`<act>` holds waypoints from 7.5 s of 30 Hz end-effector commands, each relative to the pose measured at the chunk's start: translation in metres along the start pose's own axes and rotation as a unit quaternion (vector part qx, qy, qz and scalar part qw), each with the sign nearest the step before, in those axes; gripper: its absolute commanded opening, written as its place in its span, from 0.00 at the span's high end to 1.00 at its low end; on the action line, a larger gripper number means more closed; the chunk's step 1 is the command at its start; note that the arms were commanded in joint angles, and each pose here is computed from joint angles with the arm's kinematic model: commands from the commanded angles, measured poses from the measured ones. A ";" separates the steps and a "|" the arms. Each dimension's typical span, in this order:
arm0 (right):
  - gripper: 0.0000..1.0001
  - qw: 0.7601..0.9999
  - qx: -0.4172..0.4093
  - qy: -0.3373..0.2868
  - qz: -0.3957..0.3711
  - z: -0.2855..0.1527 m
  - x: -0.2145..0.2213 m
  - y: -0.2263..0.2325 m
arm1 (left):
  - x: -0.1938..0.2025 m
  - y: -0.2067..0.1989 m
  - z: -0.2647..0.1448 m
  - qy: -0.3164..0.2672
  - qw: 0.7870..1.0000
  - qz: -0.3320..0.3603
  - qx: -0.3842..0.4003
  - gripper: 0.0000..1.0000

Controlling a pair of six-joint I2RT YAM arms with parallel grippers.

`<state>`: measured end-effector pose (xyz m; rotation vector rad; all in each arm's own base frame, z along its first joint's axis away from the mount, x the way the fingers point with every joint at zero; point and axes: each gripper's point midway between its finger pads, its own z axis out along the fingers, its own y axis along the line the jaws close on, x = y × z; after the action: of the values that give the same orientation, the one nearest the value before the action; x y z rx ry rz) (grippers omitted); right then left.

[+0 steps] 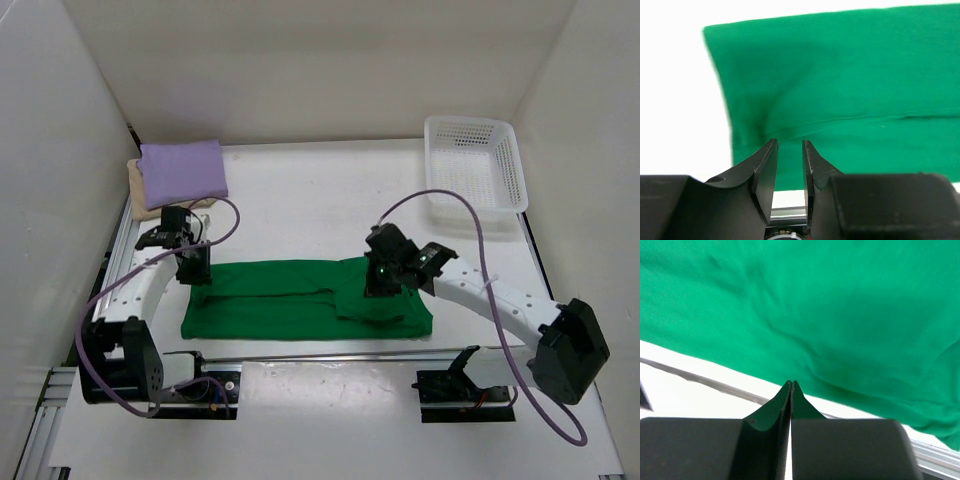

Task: Fold and stack the t-shirts
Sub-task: Fold the other side of the tshirt into a rectangle, then rotate the tshirt 90 degrees

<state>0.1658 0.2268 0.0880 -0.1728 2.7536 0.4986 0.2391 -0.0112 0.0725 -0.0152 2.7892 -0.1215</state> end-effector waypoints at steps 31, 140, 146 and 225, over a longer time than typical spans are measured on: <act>1.00 0.976 0.131 -0.043 0.171 0.050 -0.127 -0.081 | -0.031 0.062 0.018 -0.034 0.984 0.005 -0.177 0.61; 0.33 0.980 0.031 -0.089 0.175 0.050 -0.149 0.017 | -0.042 0.099 -0.102 -0.179 0.951 -0.075 -0.242 0.33; 0.33 0.989 -0.031 -0.018 0.144 0.064 -0.041 0.096 | -0.036 0.084 -0.157 -0.277 0.931 -0.081 -0.222 0.01; 0.46 0.989 -0.117 0.092 0.022 0.050 0.079 0.046 | 0.113 -0.140 0.061 0.225 0.934 0.208 0.184 0.39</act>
<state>0.0954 0.2686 0.0245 -0.1862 2.8988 0.8274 0.1199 -0.1489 0.0158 0.6685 3.2524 -0.6678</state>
